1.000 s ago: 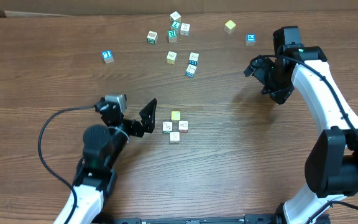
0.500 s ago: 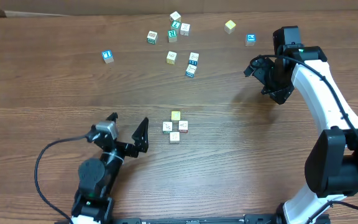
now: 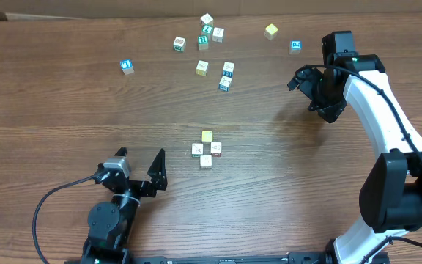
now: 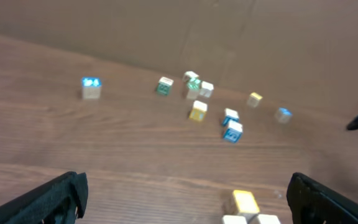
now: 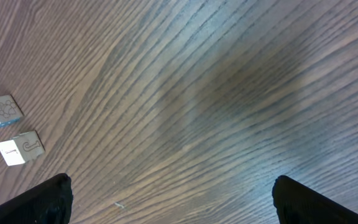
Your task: Form a circle
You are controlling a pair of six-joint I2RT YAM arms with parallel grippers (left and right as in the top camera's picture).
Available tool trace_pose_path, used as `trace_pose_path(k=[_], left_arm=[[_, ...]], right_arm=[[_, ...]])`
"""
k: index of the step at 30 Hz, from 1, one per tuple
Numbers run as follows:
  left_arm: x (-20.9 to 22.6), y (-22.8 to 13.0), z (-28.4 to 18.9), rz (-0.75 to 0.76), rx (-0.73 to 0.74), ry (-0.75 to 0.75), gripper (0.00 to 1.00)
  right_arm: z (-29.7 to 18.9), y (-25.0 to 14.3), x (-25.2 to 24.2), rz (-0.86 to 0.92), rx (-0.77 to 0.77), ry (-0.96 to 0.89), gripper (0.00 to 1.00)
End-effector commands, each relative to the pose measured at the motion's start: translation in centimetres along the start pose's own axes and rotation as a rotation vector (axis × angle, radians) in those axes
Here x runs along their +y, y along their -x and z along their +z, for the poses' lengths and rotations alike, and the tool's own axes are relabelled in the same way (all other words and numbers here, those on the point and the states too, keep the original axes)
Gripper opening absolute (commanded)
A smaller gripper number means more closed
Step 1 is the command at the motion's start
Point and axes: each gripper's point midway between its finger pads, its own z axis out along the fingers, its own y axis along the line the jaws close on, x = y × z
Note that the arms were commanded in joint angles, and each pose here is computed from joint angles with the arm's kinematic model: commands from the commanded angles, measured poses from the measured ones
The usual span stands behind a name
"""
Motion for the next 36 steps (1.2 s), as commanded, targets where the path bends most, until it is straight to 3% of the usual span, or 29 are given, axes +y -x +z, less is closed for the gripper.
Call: trace_pose_path(k=[1,16,36], left_arm=[[1.4,0.3,-0.7,0.011,-0.024,0.058,1.00],[3.8,1.9,-2.0,-0.003,-0.097,0.142,1.00],[3.8,1.8,-2.0,-0.003,-0.096,0.144,1.00]], right_arm=[[-0.8,0.4,0.5,-0.006,-0.024,0.015,1.00],[-0.8,0.4,0.5,-0.006,-0.024,0.015,1.00],[-0.8,0.4,0.5,-0.006,-0.024,0.015,1.00]])
